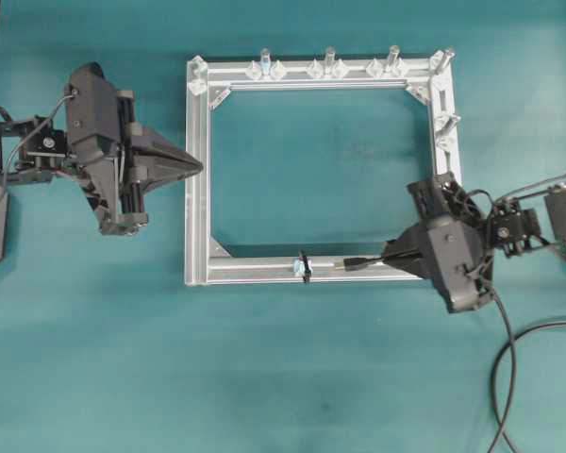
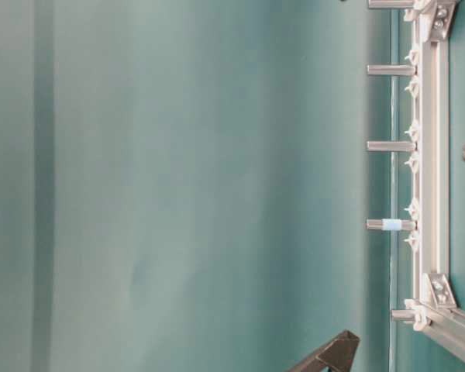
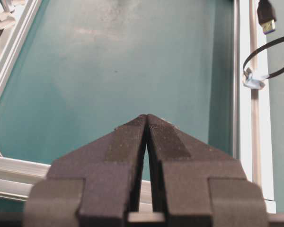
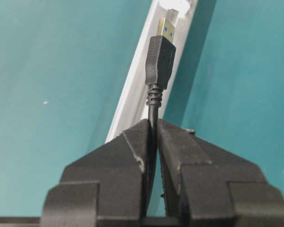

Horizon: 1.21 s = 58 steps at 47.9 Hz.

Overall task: Insert the wire through the string loop located in the center.
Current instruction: 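Move the right gripper toward the frame's bottom rail, aligning the plug with the loop, then push the USB plug through the black zip-tie loop with the right gripper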

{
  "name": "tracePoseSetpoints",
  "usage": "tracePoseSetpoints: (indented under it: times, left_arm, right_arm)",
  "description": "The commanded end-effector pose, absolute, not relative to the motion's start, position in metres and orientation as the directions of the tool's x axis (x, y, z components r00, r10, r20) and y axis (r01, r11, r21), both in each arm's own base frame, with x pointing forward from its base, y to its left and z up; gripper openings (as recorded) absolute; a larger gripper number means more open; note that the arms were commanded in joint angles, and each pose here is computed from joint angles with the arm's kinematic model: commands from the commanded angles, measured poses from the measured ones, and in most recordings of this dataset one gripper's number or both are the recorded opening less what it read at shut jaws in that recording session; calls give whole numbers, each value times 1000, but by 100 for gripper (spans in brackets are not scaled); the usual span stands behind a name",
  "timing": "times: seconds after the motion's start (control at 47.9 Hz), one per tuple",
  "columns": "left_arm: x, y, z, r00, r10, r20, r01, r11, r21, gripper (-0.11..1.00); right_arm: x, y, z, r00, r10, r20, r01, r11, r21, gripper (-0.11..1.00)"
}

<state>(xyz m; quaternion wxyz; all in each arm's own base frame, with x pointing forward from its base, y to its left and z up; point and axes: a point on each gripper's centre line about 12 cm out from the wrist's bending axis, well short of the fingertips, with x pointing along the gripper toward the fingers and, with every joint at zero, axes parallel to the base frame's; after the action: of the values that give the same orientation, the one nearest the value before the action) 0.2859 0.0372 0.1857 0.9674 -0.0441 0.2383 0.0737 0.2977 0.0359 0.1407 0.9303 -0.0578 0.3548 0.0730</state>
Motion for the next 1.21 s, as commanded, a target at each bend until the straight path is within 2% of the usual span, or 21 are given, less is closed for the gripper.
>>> tracePoseSetpoints:
  times: [0.0, 0.793, 1.189]
  left_arm:
    - [288, 36, 193, 888, 119, -444, -156, 987, -49, 6]
    - [287, 36, 192, 887, 119, -446, -156, 987, -47, 6]
    - [287, 36, 192, 887, 120, -446, -156, 987, -46, 6]
  right_arm:
    - [309, 34, 150, 762, 91, -641, -162, 985, -54, 7]
    - [376, 30, 151, 781, 70, -621, -131, 990, -54, 7]
    - [385, 31, 151, 798, 76, -598, -111, 994, -23, 7]
